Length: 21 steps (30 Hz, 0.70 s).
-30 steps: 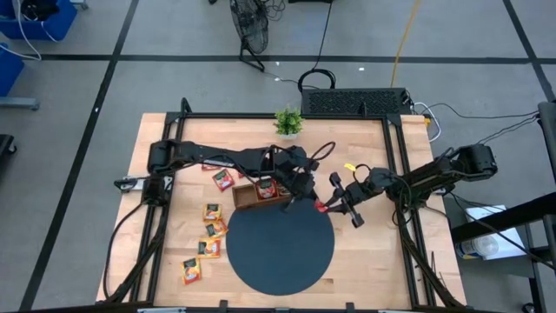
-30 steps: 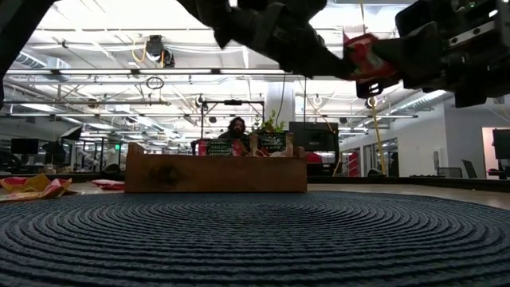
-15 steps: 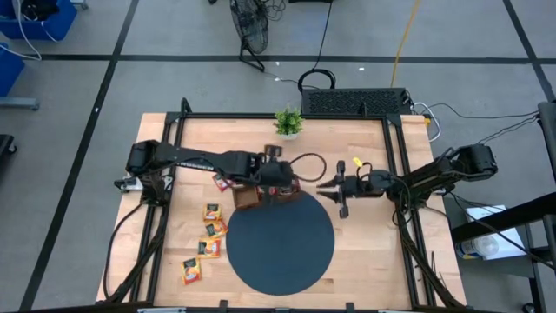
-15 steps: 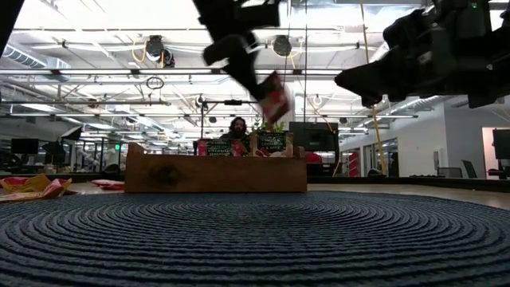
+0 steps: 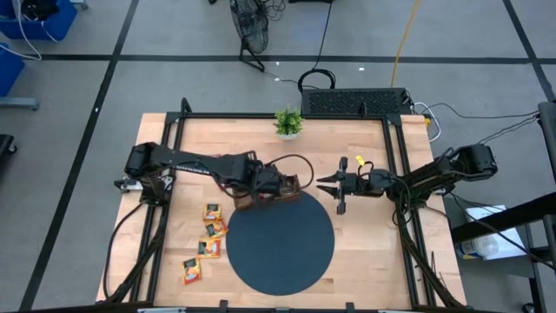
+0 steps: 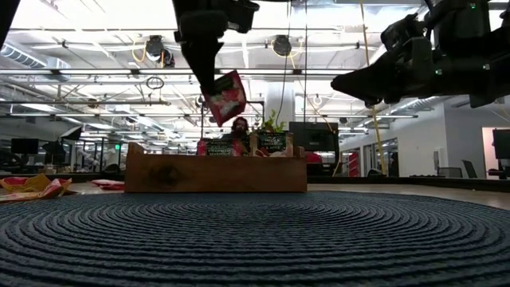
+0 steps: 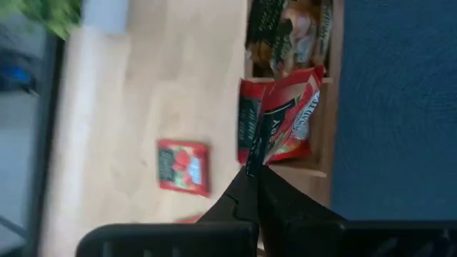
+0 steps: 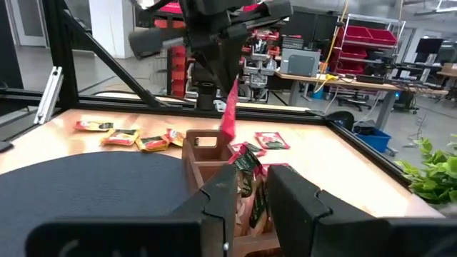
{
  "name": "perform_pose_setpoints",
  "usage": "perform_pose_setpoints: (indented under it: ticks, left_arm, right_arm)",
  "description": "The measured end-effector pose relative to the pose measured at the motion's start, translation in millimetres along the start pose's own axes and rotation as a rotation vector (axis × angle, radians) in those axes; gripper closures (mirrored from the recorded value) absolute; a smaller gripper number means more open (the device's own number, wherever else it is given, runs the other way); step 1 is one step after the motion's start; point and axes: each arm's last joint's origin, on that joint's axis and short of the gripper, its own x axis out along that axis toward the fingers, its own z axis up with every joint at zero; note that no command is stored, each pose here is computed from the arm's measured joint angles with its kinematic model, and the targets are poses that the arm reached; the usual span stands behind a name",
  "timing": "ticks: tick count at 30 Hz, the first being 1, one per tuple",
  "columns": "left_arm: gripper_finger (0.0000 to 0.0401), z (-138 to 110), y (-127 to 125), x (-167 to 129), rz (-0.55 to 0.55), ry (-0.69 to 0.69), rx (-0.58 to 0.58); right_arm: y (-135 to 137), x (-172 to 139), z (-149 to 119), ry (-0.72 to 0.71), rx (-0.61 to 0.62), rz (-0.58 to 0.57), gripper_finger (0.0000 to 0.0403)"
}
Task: Pick & Place Tea
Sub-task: Put the red tea bag into the middle slot of the wooden organizer
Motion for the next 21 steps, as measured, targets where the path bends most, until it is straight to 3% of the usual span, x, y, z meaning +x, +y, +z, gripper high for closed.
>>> perform_pose_setpoints:
  ticks: [7, 14, 21]
  left_arm:
    - [0.0401, -1, 1, 27, -0.033, 0.164, -0.131]
    - [0.0401, -1, -10, 55, -0.054, 0.285, -0.113]
    - [0.0401, 2, -10, 60, -0.072, 0.274, -0.109]
  right_arm:
    - [0, 0, 1, -0.008, -0.017, -0.001, 0.0332]
    - [0, 0, 2, -0.015, -0.016, -0.001, 0.0332]
    - [0, 0, 2, -0.016, -0.015, -0.001, 0.0332]
